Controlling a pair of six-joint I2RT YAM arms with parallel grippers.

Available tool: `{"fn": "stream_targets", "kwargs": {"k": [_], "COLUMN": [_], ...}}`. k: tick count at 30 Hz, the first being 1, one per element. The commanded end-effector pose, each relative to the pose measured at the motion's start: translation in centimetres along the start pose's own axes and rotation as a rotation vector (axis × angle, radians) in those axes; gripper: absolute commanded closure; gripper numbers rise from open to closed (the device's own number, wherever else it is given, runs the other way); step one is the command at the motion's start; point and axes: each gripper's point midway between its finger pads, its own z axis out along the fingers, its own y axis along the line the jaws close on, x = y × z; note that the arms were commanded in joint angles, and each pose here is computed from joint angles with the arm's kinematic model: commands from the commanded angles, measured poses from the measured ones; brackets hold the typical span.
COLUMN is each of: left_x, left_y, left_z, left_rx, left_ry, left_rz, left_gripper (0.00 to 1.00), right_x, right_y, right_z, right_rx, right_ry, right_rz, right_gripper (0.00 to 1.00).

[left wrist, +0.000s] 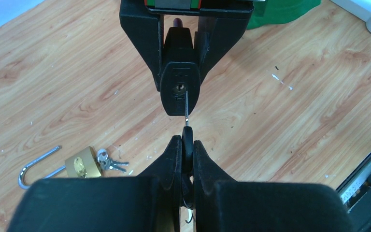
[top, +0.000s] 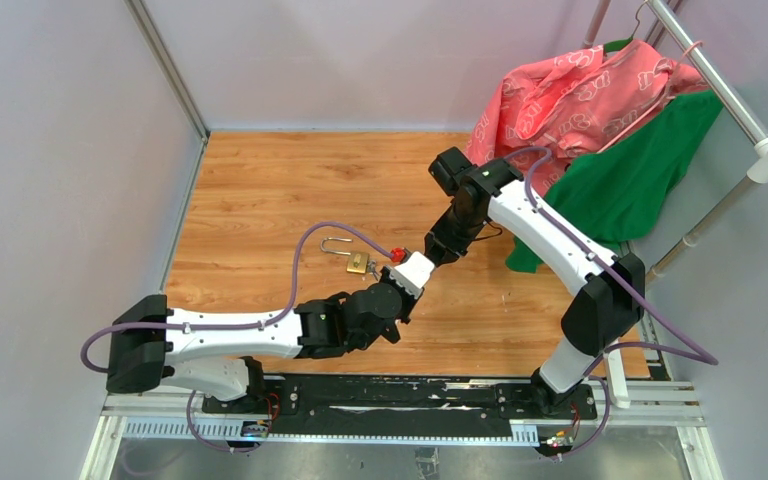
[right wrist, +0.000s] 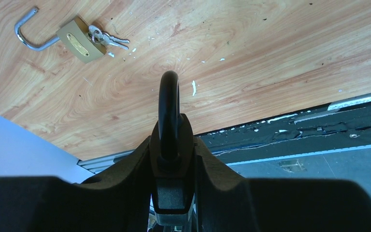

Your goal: Unlock with the key

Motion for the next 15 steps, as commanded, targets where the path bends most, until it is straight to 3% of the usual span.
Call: {"fn": "stream_targets", "kwargs": {"k": [1, 15], "left_x": [-1.11, -1.45], "left_y": [0.08, 0.75], "left_z": [0.24, -0.06], "left_rx": [-0.031, -0.061], "left_ry": [-0.021, -0.029], "left_rz": [-0.034, -0.047], "left_gripper": [1.00, 1.00], "right_x": [1.00, 1.37], "right_y": [0.35, 0.22], "right_z": [-1.42, -1.03], "right_rx": [-0.016, 0.002], "right_ry": [0.005, -0.006], "right_rz": [-0.029, -0.050], "right_gripper": [1.00, 1.00]}}
